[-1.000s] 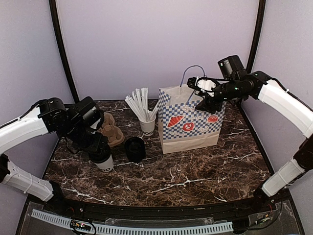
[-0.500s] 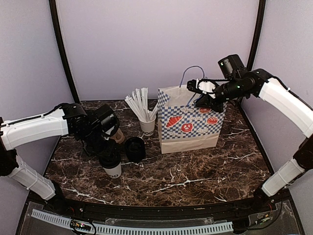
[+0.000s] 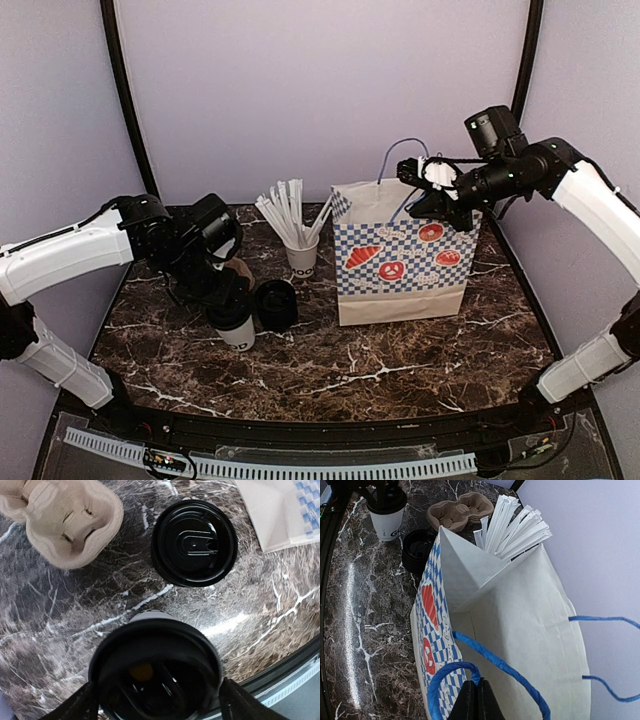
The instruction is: Pack the takeout coffee
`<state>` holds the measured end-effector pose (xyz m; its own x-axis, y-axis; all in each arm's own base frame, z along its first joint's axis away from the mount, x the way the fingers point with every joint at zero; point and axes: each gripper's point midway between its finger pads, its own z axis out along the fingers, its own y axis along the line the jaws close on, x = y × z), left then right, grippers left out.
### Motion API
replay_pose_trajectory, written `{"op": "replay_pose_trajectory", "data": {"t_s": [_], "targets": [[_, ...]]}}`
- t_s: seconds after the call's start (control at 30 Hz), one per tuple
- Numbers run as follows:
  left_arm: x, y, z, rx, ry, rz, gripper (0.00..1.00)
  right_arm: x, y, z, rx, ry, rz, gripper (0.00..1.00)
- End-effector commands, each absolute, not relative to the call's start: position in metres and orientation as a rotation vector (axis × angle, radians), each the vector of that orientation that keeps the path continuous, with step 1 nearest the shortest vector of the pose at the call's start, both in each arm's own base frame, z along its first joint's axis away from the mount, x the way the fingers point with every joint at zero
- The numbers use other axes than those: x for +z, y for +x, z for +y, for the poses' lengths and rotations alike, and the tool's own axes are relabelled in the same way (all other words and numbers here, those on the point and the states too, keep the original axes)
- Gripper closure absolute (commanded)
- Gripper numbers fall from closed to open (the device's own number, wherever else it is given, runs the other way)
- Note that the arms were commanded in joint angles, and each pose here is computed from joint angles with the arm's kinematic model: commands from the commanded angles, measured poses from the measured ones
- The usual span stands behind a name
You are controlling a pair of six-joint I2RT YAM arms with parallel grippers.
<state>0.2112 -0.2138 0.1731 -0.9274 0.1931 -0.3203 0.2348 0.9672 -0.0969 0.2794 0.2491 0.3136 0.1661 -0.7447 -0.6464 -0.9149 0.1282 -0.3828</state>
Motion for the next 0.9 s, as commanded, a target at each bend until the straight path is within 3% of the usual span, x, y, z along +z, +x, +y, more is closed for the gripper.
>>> {"op": "replay_pose_trajectory", "data": {"t_s": [0.0,0.2,0.5,0.63,0.87], "targets": [[0.171,0.208,-0.210,-0.163,0.350,2.833,0.04,0.338,0.259,0.247,0.300,-1.621,1.567,1.00],[0.178,0.214,-0.213,-0.158,0.347,2.814,0.01,0.336,0.248,0.243,0.296,-1.615,1.576,1.00],[0.237,0.239,-0.221,-0.174,0.401,2.640,0.01,0.346,0.232,0.244,0.320,-1.602,1.542,1.00],[0.231,0.238,-0.234,-0.205,0.486,2.654,0.01,0.339,0.229,0.245,0.305,-1.616,1.552,1.00],[0.275,0.264,-0.279,-0.341,0.630,2.321,0.01,0.326,0.192,0.254,0.427,-1.727,1.523,0.98]]}}
